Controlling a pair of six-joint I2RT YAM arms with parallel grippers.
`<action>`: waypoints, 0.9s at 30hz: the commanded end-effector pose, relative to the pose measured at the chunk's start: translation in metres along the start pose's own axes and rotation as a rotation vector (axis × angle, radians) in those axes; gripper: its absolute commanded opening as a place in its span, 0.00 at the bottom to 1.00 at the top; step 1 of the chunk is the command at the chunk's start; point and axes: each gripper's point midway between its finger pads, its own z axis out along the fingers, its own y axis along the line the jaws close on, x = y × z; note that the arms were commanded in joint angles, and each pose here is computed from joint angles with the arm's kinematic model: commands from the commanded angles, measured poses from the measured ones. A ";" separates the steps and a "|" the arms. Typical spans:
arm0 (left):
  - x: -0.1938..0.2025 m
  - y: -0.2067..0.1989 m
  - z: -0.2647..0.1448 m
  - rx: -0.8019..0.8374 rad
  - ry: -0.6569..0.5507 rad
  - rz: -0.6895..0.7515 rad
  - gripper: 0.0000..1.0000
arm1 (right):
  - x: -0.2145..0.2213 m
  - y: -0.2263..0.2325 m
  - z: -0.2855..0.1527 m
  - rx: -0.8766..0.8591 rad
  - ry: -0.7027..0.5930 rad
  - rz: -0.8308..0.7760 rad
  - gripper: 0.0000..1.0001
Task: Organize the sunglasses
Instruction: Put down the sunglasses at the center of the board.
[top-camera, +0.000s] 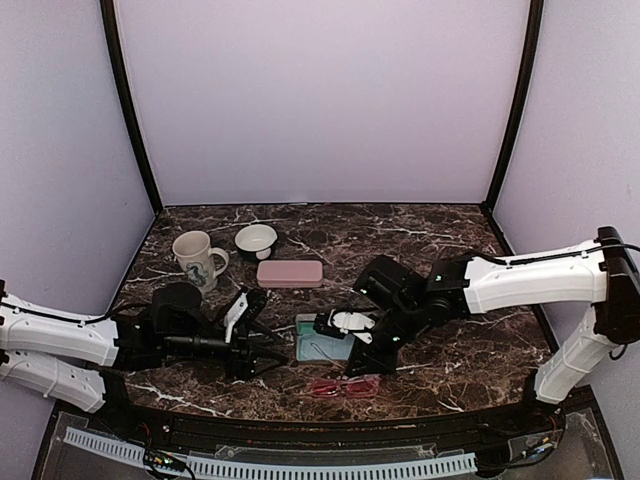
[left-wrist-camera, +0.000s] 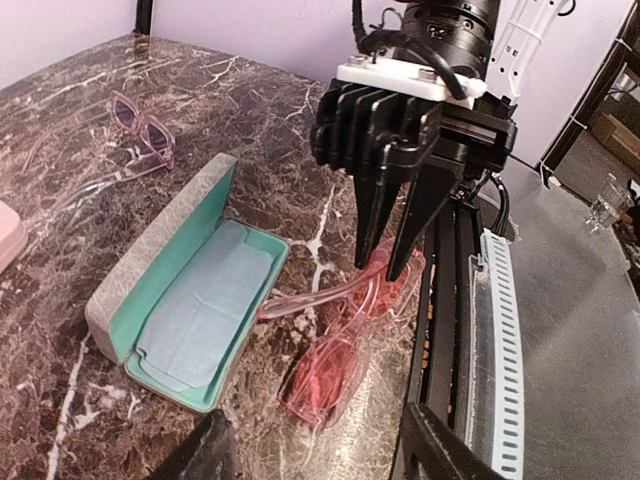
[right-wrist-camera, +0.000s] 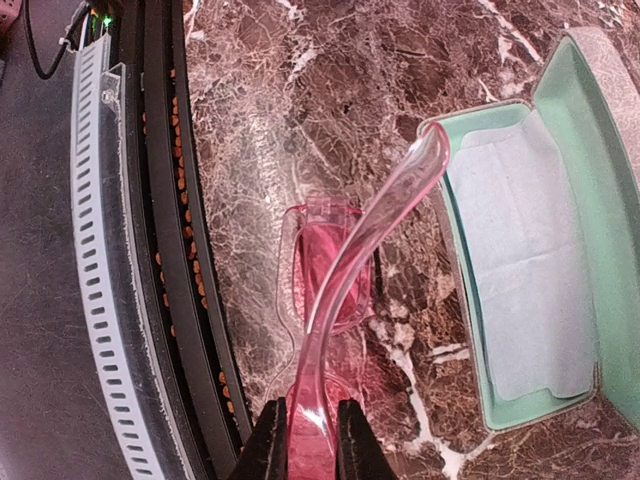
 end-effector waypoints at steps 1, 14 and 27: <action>-0.010 0.004 -0.010 -0.053 -0.070 0.141 0.59 | 0.001 0.001 0.002 -0.027 0.016 0.004 0.08; 0.002 0.013 -0.010 -0.094 -0.052 0.082 0.58 | 0.027 -0.005 0.039 0.059 0.157 0.000 0.13; 0.006 0.018 -0.009 -0.112 -0.042 0.042 0.58 | 0.032 0.001 0.053 0.126 0.214 -0.044 0.32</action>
